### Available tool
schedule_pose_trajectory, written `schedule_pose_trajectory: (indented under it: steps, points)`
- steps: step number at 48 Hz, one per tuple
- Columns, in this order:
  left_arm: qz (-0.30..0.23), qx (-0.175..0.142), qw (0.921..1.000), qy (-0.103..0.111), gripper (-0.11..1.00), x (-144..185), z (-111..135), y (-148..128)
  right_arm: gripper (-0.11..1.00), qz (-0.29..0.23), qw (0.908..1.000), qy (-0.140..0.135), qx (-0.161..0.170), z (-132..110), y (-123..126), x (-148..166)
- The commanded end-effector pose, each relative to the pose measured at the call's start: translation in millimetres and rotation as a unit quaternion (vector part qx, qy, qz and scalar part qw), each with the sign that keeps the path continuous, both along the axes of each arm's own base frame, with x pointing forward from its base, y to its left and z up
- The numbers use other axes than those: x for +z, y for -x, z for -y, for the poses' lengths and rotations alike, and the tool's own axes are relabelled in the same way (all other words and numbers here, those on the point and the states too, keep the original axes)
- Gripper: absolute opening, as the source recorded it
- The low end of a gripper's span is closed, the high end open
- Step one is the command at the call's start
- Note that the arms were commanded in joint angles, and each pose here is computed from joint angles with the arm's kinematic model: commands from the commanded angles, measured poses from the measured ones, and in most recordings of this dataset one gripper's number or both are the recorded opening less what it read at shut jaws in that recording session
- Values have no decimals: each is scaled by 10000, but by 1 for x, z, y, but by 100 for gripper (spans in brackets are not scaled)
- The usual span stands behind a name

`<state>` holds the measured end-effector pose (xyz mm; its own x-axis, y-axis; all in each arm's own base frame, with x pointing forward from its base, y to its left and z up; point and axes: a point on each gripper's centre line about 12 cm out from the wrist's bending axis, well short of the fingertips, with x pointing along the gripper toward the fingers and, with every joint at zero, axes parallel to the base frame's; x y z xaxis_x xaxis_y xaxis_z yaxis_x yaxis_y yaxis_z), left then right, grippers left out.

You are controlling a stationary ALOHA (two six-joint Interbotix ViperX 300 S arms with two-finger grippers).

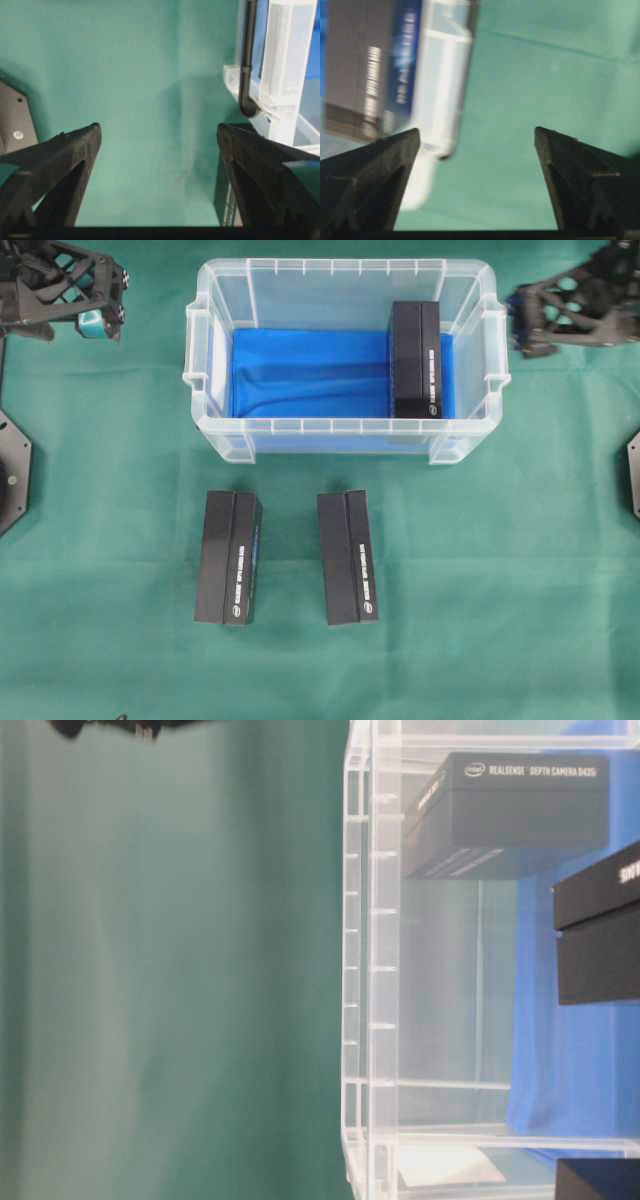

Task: Take out the box from the case.
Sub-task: 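Move the open right gripper over the right black box in the bin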

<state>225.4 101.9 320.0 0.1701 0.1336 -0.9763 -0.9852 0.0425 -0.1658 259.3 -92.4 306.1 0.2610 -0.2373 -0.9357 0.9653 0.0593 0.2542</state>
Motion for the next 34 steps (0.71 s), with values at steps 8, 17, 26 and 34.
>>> schedule_pose_trajectory:
  steps: [8,17,26,34]
  points:
    - [83,-98,9999,-47,98,6,1,1,91,114,9998,19,161,5,-56,9]
    - [68,-105,9999,-42,98,5,2,1,91,120,9997,23,221,9,-89,9]
    - [54,-104,9999,-36,98,5,2,2,91,102,9997,13,219,11,-104,9]
    - [53,-111,9999,-37,98,5,2,2,91,8,9998,-13,196,11,-104,8]
